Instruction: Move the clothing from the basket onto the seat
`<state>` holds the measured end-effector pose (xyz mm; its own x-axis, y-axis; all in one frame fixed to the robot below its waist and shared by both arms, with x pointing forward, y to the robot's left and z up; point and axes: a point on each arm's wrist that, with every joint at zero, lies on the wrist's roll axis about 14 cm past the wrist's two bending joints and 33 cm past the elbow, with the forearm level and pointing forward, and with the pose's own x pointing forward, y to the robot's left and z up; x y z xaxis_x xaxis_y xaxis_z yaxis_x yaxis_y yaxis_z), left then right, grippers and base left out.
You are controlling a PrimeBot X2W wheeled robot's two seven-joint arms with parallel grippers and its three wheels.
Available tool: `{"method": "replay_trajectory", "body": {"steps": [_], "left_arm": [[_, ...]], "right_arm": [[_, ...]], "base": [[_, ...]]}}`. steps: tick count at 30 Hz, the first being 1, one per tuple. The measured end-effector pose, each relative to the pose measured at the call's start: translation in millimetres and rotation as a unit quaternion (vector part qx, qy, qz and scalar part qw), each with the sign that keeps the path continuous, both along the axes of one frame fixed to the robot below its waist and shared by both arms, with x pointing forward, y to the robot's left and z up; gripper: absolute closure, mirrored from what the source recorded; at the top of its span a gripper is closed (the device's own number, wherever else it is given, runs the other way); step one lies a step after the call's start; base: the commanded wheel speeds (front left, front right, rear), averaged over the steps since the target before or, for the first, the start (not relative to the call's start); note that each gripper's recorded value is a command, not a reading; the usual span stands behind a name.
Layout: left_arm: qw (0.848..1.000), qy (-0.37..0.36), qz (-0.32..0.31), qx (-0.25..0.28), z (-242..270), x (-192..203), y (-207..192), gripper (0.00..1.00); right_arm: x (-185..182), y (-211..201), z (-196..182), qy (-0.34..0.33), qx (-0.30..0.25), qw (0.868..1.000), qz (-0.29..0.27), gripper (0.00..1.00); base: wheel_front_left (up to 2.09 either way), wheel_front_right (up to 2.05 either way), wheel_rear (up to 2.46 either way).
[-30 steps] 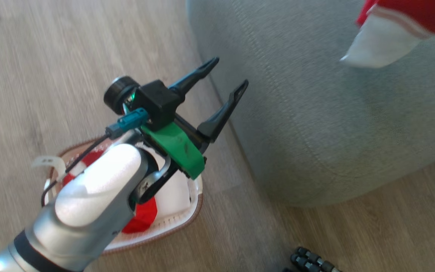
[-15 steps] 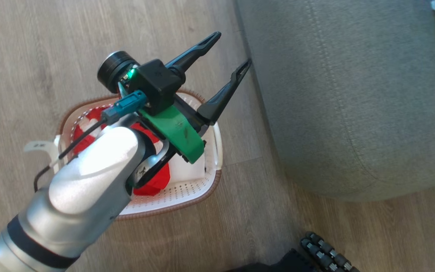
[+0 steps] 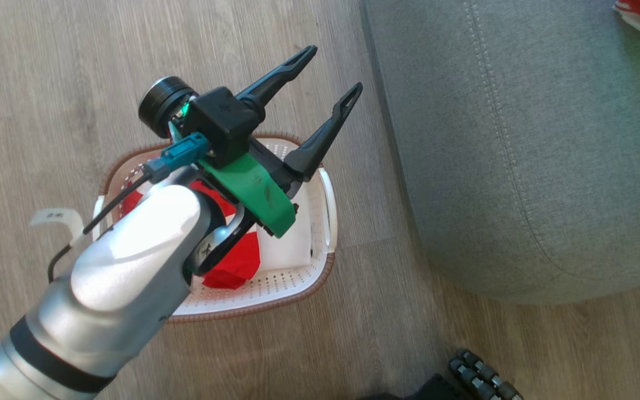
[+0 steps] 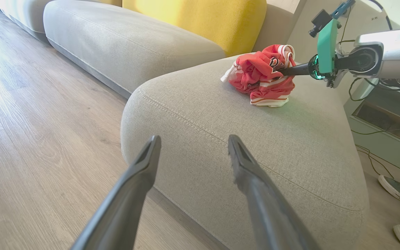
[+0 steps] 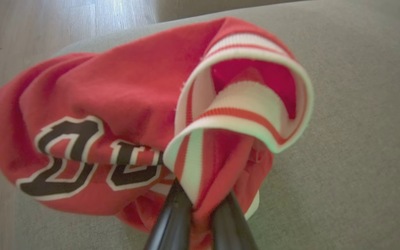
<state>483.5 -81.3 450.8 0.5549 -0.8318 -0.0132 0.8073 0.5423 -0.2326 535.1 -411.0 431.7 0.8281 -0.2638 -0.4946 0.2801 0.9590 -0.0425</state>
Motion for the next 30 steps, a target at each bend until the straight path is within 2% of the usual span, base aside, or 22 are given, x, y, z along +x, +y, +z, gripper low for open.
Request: {"method": "replay_trajectory", "body": {"steps": [1, 2, 3, 4, 10, 13, 16, 21, 26, 30], "left_arm": [[1.000, -0.001, 0.001, 0.000, 1.0, 0.1, 0.5, 0.00], [1.000, -0.001, 0.002, 0.000, 2.6, 0.0, 0.6, 0.00], [1.000, -0.003, 0.002, -0.001, 4.7, -0.1, 0.8, 0.00], [1.000, -0.006, 0.003, -0.002, 7.5, -0.4, 0.6, 0.00], [1.000, -0.026, 0.008, -0.008, 29.9, -5.0, 0.6, 0.00], [0.999, -0.030, 0.016, -0.011, 38.1, -9.4, 3.7, 0.00], [0.999, -0.027, 0.026, -0.013, 43.0, -19.1, 8.0, 0.00], [0.998, -0.037, 0.048, -0.019, 60.8, -30.7, 16.6, 0.00], [0.995, -0.048, 0.086, -0.025, 78.0, -38.7, 35.6, 0.00], [0.991, -0.054, 0.124, -0.019, 83.3, -43.9, 59.5, 0.00]], "right_arm": [[-2.5, 0.1, -2.0, 0.012, 0.005, 1.000, -0.002, 0.98], [-4.6, 0.7, -3.3, 0.022, 0.009, 1.000, -0.003, 0.60], [-5.4, 1.5, -2.4, 0.025, 0.012, 1.000, -0.004, 0.05], [-5.8, 1.8, 0.3, 0.023, 0.014, 1.000, -0.004, 0.00], [-20.5, 3.5, 14.5, 0.040, 0.035, 0.999, -0.010, 0.00], [-25.0, 4.0, 32.1, 0.026, 0.038, 0.999, -0.009, 0.00], [-30.2, 5.5, 55.2, -0.003, 0.041, 0.999, -0.003, 0.00], [-44.0, 3.1, 99.4, -0.061, 0.015, 0.998, 0.017, 0.00], [-52.6, 16.4, 148.9, -0.148, 0.003, 0.988, 0.053, 0.00], [-64.2, 30.8, 166.3, -0.197, 0.003, 0.977, 0.078, 0.00]], "base": [[0.00, 0.00, 0.00], [0.00, 0.00, 0.00], [0.00, 0.00, 0.00], [0.00, 0.00, 0.00], [0.00, 0.00, 0.00], [0.00, 0.00, 0.00], [0.00, 0.00, 0.00], [0.00, 0.00, 0.00], [0.00, 0.00, 0.00], [0.00, 0.00, 0.00]]}}
